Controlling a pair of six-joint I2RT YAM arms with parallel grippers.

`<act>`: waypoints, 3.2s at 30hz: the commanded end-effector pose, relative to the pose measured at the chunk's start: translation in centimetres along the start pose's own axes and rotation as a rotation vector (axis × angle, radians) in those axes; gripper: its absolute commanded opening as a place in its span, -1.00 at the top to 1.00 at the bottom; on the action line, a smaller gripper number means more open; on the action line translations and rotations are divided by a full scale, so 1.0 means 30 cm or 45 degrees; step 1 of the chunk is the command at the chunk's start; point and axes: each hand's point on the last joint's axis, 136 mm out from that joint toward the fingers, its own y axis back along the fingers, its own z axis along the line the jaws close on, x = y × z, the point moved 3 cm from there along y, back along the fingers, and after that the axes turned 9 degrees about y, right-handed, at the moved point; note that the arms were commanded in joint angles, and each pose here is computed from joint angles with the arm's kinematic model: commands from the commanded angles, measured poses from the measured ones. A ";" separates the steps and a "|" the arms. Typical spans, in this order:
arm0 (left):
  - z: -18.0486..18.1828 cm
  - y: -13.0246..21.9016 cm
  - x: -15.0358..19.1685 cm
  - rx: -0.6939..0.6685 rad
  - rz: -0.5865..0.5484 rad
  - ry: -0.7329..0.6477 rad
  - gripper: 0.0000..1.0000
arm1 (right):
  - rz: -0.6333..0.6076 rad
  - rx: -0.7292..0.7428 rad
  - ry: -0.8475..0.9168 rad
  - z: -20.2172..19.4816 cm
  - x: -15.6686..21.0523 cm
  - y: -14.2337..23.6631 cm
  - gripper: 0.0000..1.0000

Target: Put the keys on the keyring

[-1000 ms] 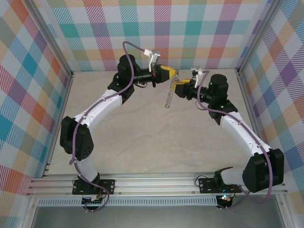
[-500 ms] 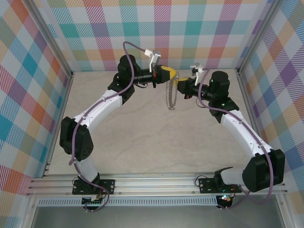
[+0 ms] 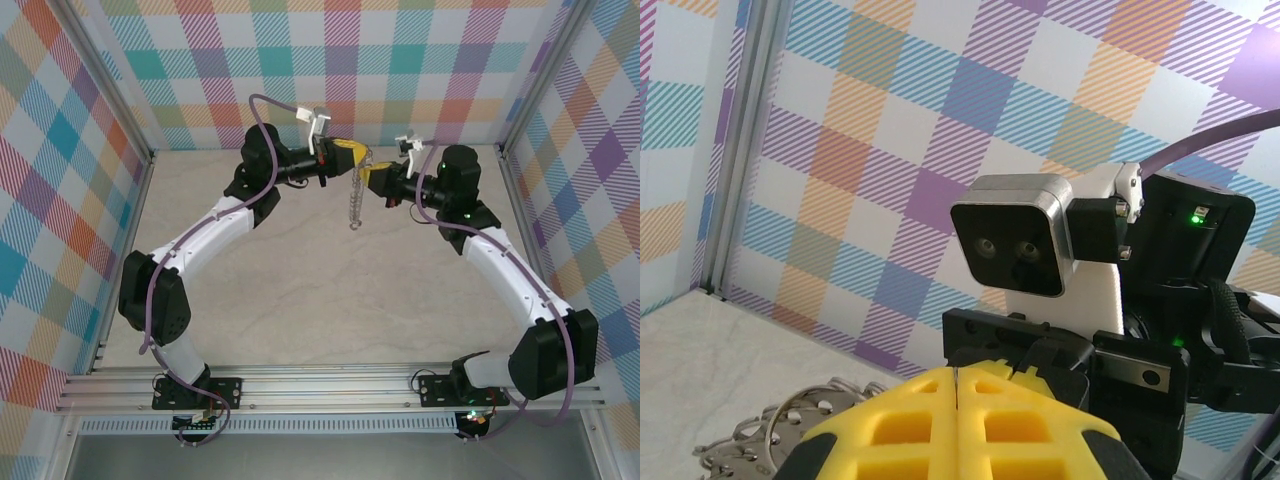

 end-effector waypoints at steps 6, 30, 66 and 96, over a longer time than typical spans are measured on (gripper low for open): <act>-0.112 -0.014 -0.053 0.096 -0.081 -0.087 1.00 | 0.024 -0.160 0.015 0.068 -0.028 -0.035 1.00; -0.084 -0.028 -0.029 0.081 -0.071 -0.069 1.00 | -0.130 0.168 -0.097 0.027 -0.009 0.187 -0.09; -0.074 -0.037 -0.029 0.080 -0.065 -0.056 1.00 | -0.297 -0.164 -0.232 0.007 -0.196 0.119 0.32; -0.056 -0.049 -0.025 0.077 -0.063 -0.034 1.00 | -0.264 -0.264 -0.254 0.006 -0.165 0.092 0.81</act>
